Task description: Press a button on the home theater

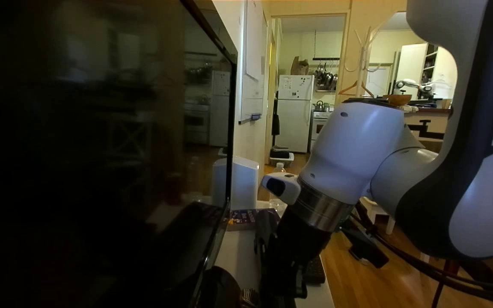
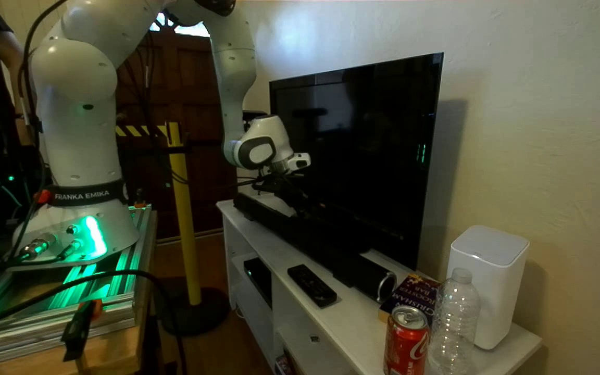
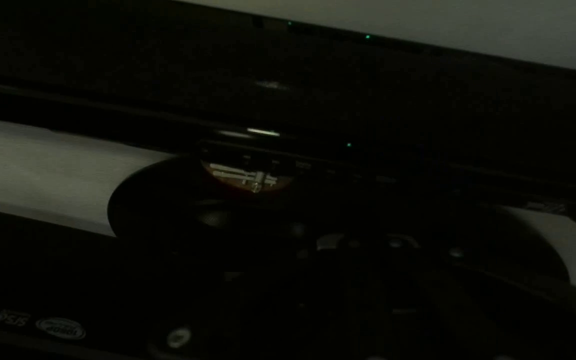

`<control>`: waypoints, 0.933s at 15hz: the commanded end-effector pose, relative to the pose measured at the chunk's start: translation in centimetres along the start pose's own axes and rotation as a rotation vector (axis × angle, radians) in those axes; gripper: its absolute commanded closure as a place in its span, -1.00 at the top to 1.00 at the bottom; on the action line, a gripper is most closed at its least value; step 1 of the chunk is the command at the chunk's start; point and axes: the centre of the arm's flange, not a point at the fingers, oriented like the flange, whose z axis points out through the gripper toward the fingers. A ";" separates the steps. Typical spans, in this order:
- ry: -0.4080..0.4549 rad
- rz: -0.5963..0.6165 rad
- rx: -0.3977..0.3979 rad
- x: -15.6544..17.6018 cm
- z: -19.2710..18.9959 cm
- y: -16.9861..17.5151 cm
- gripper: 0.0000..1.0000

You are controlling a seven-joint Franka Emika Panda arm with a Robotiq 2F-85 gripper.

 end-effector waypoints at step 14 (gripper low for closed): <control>-0.145 -0.067 0.053 0.2 3.8 -0.7 -0.99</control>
